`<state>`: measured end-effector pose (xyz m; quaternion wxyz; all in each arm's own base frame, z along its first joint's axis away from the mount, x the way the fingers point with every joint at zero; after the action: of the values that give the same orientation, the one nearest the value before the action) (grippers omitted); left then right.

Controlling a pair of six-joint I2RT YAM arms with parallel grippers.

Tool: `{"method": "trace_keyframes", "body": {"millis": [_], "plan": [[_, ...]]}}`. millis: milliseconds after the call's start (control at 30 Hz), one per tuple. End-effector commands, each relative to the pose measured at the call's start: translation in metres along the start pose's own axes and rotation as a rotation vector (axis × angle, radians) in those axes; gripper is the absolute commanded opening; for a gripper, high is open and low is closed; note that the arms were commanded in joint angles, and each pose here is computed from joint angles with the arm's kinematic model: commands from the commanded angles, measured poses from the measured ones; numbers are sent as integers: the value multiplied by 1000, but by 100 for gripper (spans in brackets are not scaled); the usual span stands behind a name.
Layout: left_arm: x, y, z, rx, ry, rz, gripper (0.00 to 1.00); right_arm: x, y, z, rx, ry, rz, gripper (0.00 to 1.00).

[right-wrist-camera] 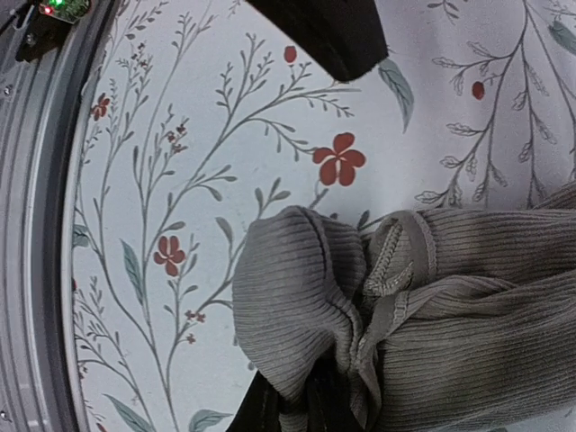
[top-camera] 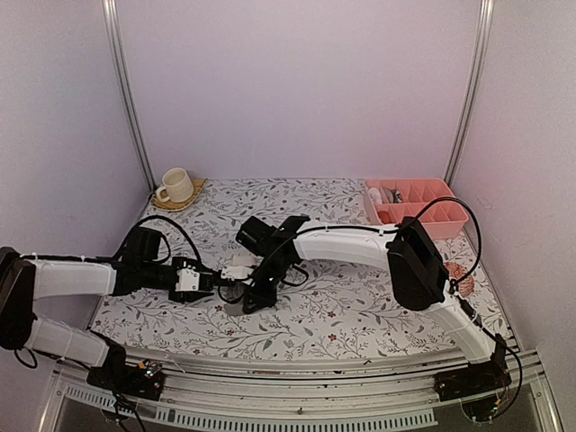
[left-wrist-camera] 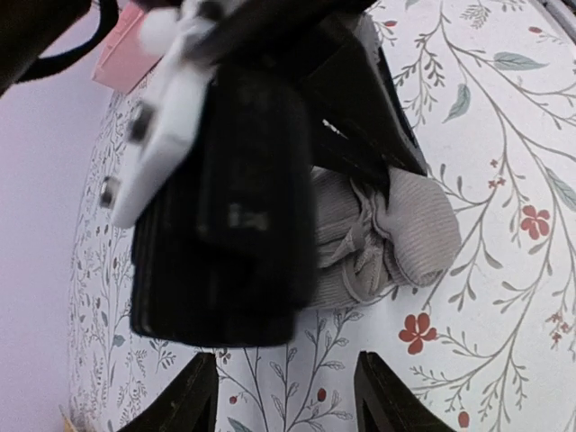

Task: Roll the underwear
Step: Roll the underwear at the center of the board.

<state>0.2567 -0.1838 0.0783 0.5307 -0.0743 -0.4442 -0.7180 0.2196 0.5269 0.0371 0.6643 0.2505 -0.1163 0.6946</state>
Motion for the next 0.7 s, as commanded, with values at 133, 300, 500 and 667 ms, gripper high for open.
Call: {"method": "trace_keyframes", "body": {"millis": [133, 300, 500, 667], "plan": [[34, -38, 10, 83, -109, -342, 50, -14, 24, -16, 240, 15, -295, 9], [40, -54, -2, 61, -73, -402, 48, -12, 14, -19, 265, -19, -390, 9], [33, -66, -19, 17, 1, -459, 48, -14, 3, -26, 278, -27, -475, 10], [31, -68, -29, 24, 49, -489, 46, -9, -1, -24, 281, -53, -486, 9]]}}
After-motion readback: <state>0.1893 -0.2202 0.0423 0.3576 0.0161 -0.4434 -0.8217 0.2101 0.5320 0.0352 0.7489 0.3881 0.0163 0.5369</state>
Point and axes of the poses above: each gripper's point midway between its finger pads, its own z axis back along the fingers, its own y axis along the line the jaws close on, x = y × z, the point moved 1 cm from there along z, back along the fingers
